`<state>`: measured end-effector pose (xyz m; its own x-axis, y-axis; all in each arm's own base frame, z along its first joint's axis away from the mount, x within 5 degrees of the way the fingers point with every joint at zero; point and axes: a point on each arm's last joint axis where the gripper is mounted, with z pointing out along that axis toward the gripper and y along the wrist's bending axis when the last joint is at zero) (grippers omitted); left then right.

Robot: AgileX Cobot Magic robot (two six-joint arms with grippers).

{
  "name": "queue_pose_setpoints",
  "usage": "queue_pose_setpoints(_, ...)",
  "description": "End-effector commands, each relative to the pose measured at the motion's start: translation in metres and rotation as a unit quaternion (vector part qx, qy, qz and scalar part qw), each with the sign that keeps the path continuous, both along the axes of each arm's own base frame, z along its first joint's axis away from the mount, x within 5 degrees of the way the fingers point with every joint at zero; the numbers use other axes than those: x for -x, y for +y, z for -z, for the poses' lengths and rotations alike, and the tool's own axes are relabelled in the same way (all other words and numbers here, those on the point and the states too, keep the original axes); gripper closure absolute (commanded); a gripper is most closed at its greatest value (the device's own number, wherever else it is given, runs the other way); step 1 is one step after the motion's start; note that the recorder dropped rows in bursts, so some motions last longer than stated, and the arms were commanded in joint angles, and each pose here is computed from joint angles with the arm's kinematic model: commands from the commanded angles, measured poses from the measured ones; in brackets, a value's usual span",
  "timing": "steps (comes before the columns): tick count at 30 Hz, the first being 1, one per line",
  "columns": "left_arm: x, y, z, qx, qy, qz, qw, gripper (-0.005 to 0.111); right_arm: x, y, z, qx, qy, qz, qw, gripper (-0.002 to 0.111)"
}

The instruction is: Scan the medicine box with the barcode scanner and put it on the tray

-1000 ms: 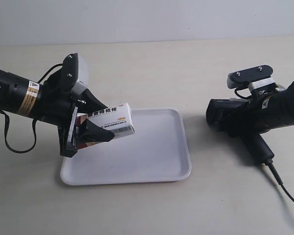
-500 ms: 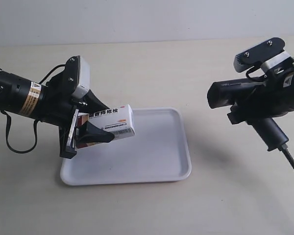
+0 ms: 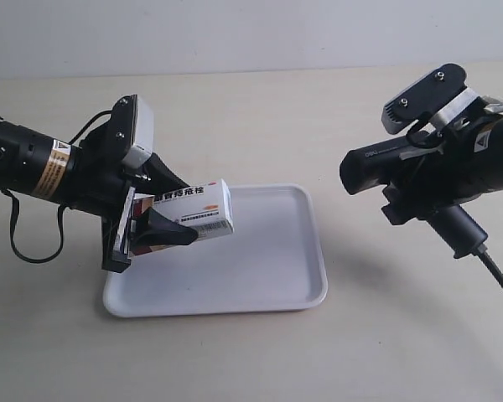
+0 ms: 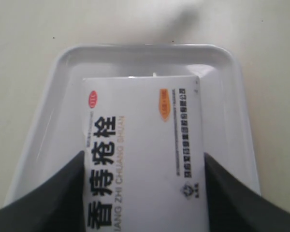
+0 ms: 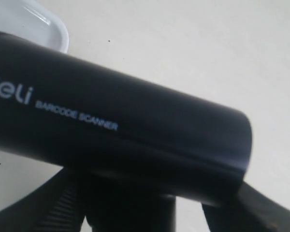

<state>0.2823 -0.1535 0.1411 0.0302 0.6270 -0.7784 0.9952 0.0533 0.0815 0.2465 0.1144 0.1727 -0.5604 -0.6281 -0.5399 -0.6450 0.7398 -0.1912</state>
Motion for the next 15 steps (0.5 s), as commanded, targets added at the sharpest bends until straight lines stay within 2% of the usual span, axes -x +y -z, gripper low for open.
queue_pose_setpoints(1, -0.0003, -0.0011, -0.0013, 0.01, 0.004, 0.003, 1.0, 0.107, -0.0092, 0.0048, 0.0105, -0.003, -0.02, -0.008, 1.0, 0.108)
queue_pose_setpoints(15, -0.0016, -0.0018, -0.0025, 0.019, 0.012, -0.013, 1.0, 0.107, -0.0072, 0.0131, 0.0159, -0.006, -0.014, -0.016, 1.0, 0.108)
